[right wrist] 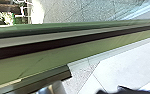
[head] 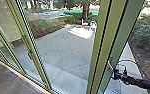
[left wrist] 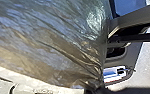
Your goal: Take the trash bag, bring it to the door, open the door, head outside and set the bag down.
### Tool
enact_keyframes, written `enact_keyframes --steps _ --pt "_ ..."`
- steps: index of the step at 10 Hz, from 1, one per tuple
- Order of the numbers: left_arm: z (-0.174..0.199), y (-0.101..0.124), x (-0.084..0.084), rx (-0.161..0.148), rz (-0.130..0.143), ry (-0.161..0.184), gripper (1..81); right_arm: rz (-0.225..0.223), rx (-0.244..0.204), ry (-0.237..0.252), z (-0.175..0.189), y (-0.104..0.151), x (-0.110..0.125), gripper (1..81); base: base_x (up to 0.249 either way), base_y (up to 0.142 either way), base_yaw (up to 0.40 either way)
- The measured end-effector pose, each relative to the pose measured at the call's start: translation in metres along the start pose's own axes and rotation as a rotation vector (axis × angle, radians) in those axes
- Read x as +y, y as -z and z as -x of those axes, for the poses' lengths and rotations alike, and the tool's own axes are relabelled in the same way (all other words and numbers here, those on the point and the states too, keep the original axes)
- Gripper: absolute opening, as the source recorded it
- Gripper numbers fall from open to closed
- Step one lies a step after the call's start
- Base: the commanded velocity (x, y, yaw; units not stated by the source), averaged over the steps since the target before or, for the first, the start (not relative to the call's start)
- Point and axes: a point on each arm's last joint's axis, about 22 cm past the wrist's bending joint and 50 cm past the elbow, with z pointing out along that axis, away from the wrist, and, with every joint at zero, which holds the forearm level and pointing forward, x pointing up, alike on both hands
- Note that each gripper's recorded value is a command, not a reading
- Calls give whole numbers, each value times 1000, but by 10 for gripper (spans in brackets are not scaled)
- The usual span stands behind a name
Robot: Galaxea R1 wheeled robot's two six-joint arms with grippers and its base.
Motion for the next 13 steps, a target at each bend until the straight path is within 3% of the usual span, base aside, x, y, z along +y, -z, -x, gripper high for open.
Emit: enact_keyframes --steps 2,5,6,10,13 --pt "4 0 1 -10 3 2 10 34 -19 20 0 5 4 811 0 0 0" --pt "14 1 2 -26 5 3 10 101 -63 92 5 17 8 811 0 0 0" --pt "17 1 2 -30 5 4 10 122 -57 98 -4 21 5 811 0 0 0" --pt "22 1 7 -36 11 5 10 163 -93 142 5 24 4 811 0 0 0" --pt "22 1 7 -38 11 5 10 199 -92 204 -11 38 -13 811 0 0 0"
